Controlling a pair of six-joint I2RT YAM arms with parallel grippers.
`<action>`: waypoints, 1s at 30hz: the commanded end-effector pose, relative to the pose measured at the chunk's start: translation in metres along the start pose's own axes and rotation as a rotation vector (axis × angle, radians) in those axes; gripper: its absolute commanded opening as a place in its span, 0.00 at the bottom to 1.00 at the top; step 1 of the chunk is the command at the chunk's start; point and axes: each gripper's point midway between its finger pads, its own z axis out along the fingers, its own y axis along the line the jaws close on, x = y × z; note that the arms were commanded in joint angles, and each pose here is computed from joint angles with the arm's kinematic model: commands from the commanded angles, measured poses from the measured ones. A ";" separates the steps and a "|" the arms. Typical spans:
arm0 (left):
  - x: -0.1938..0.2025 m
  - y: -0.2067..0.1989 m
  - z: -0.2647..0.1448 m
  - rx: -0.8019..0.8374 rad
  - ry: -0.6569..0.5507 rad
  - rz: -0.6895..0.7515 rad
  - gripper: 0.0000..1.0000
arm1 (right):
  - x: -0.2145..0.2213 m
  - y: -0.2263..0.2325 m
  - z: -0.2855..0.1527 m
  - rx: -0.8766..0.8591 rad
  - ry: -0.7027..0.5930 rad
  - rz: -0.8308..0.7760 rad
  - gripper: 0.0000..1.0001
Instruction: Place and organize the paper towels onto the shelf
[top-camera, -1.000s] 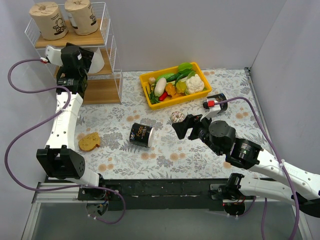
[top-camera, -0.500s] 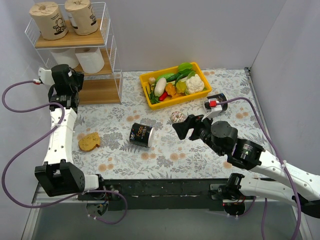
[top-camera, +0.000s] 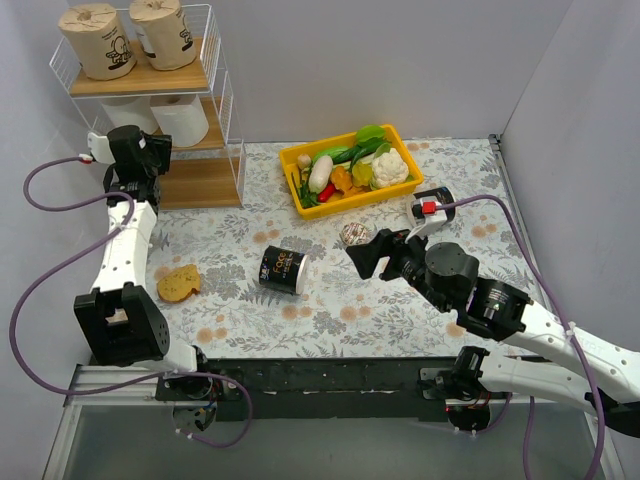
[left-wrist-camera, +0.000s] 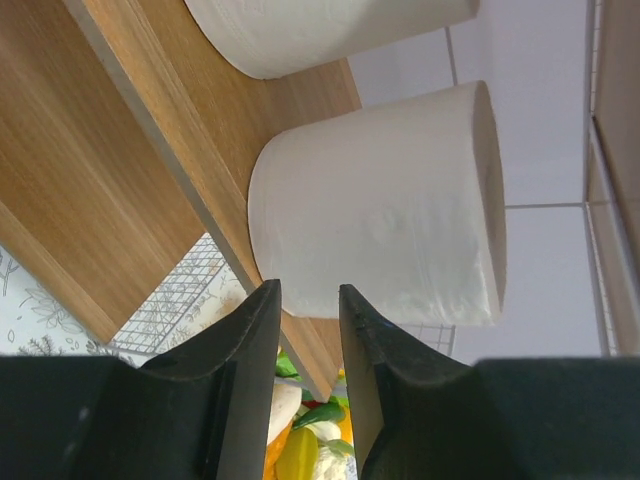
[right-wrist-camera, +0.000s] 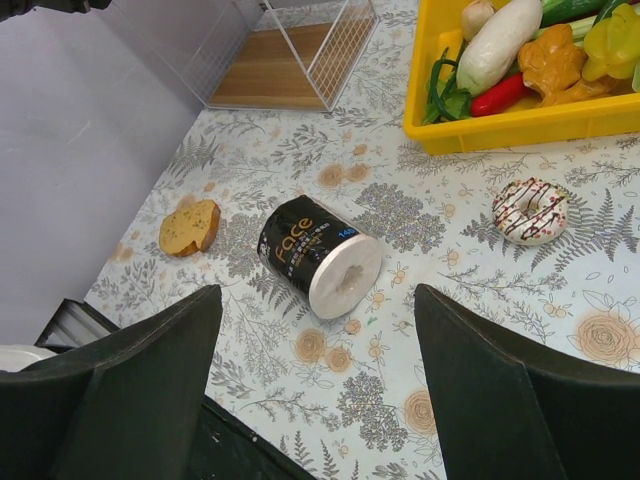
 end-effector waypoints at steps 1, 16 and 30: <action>0.002 -0.021 0.014 0.075 0.017 -0.007 0.30 | -0.022 0.010 0.000 -0.021 -0.064 0.008 0.85; 0.011 -0.049 0.030 0.210 0.072 0.072 0.41 | -0.015 0.023 0.006 -0.054 -0.006 0.030 0.85; 0.046 -0.001 -0.036 0.183 0.226 0.145 0.71 | 0.054 0.020 0.019 -0.069 0.162 0.175 0.87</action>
